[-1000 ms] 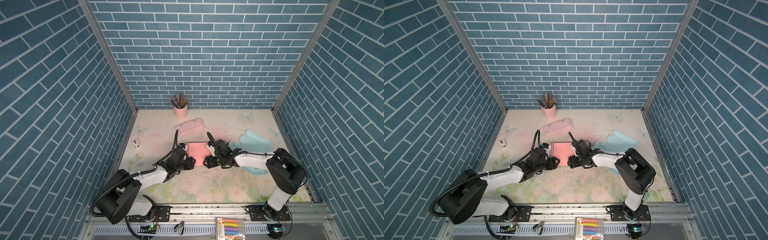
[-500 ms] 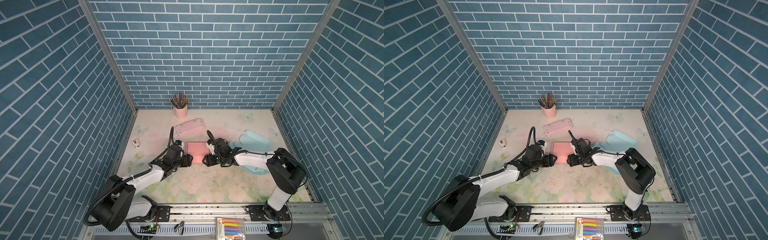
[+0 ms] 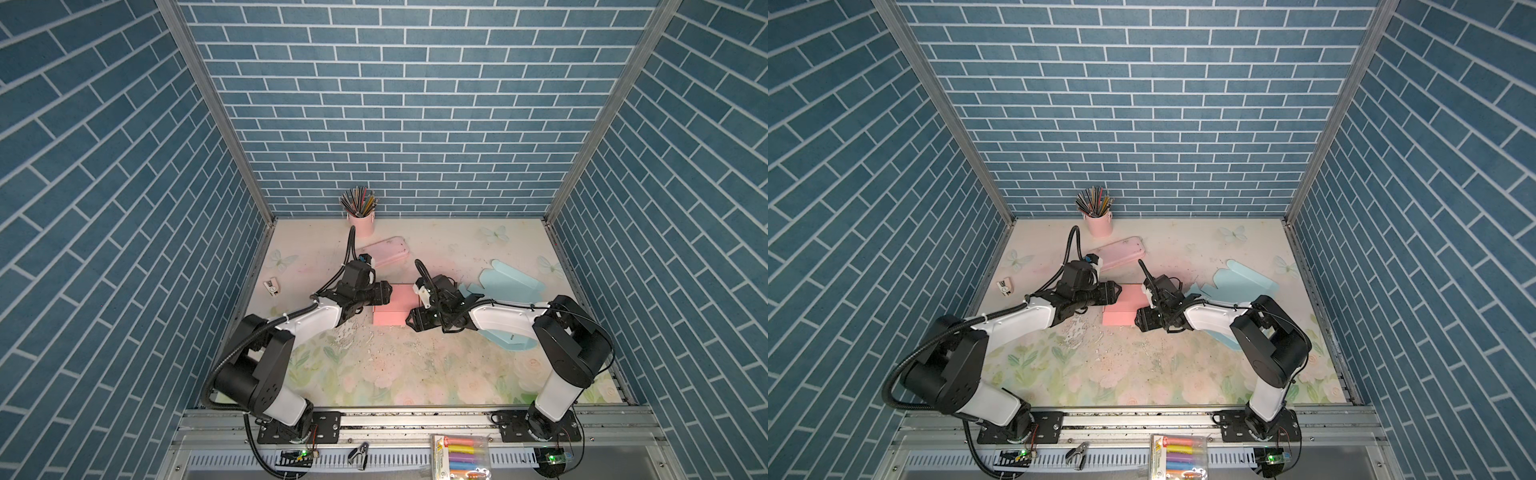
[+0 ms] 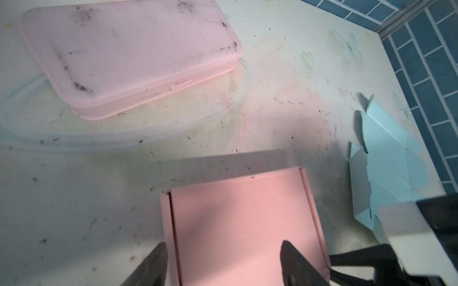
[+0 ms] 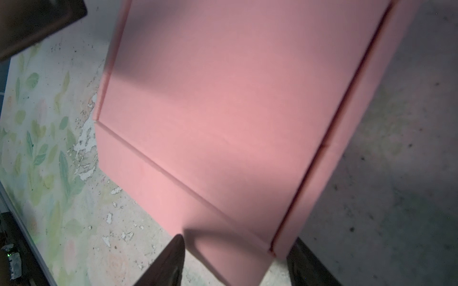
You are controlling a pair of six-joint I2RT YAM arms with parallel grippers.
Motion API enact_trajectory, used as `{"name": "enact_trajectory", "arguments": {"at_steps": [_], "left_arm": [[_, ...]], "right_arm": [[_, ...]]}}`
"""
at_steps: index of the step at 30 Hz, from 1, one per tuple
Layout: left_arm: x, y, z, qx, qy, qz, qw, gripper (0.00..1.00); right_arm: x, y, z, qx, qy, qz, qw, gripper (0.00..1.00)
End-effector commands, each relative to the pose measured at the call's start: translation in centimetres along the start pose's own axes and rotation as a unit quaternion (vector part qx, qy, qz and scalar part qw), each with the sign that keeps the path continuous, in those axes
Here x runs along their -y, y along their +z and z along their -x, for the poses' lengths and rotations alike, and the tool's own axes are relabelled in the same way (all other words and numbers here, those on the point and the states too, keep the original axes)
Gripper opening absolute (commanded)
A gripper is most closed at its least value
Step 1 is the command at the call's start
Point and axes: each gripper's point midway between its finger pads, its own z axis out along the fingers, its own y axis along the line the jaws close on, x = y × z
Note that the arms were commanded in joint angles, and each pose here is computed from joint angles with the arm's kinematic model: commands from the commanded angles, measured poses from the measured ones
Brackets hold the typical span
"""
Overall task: Fold the paper box
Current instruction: 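Tilt the pink box up on its end with the right gripper while the left hovers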
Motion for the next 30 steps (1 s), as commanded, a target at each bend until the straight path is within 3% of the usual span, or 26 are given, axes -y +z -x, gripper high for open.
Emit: {"name": "enact_trajectory", "arguments": {"at_steps": [1, 13, 30], "left_arm": [[-1.0, 1.4, 0.0, -0.015, 0.018, 0.02, 1.0, 0.72], [-2.2, 3.2, -2.1, -0.041, 0.019, 0.027, 0.999, 0.71], [-2.4, 2.9, -3.3, -0.05, 0.02, 0.022, 0.998, 0.69]], "right_arm": [[0.3, 0.4, 0.7, 0.001, -0.007, -0.007, 1.0, 0.66], [1.3, 1.2, 1.1, -0.005, -0.015, -0.026, 1.0, 0.65], [4.2, 1.4, 2.6, 0.014, -0.009, -0.075, 0.997, 0.63]]}}
